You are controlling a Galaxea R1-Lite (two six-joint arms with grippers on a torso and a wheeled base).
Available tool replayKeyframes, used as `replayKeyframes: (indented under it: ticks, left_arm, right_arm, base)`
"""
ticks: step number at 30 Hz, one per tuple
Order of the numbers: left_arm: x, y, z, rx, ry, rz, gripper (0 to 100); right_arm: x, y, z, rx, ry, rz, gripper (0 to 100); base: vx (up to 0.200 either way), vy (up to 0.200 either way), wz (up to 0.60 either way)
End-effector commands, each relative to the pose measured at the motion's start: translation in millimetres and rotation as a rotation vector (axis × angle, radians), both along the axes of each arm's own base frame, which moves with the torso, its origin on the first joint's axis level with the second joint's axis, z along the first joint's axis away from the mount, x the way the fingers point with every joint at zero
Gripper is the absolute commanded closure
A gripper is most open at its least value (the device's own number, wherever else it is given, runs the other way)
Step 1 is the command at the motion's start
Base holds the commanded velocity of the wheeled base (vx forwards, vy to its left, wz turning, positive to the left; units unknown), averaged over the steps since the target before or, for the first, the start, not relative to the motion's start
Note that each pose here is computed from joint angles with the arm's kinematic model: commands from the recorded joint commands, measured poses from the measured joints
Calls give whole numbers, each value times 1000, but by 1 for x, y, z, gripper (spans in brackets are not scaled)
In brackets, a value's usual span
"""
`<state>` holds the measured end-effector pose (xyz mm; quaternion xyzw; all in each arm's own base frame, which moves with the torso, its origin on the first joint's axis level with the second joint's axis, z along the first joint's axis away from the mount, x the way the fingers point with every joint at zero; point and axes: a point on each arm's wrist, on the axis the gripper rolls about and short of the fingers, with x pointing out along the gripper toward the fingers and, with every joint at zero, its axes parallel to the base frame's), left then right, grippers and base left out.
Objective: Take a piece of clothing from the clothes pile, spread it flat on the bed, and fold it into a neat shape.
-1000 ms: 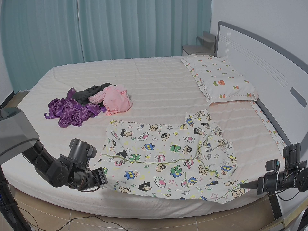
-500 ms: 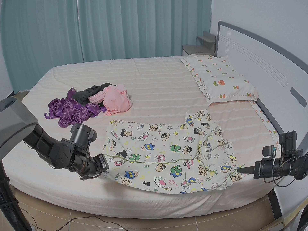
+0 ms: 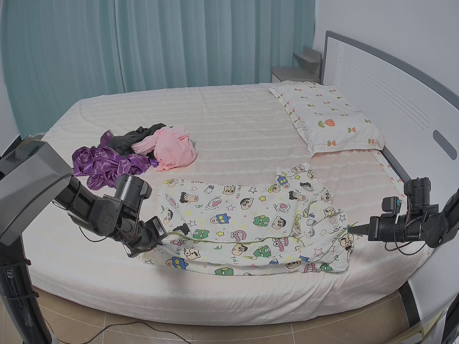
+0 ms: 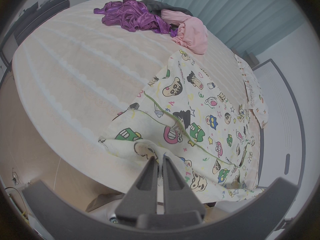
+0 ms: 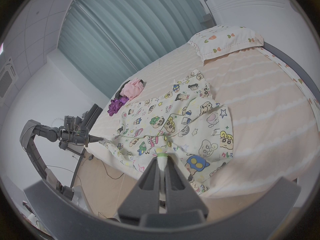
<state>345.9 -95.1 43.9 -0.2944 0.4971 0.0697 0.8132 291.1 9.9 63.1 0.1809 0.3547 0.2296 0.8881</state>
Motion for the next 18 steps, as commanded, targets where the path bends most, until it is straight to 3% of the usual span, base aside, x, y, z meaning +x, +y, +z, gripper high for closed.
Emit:
replayKeyframes:
  ticks: [1,7,18]
  left_arm:
    - [10,-1,-6,-17,3,31,100]
    - [20,-5,-10,-40,2,65,100]
    - [36,-5,-15,-99,1,167,100]
  right_arm:
    - [19,0,-11,-2,14,-10,100]
    - [32,6,-19,-4,-2,6,100]
    - [56,7,-34,43,-69,-102,100]
  base:
    - [0,0,0]
    - [0,0,0]
    - [0,0,0]
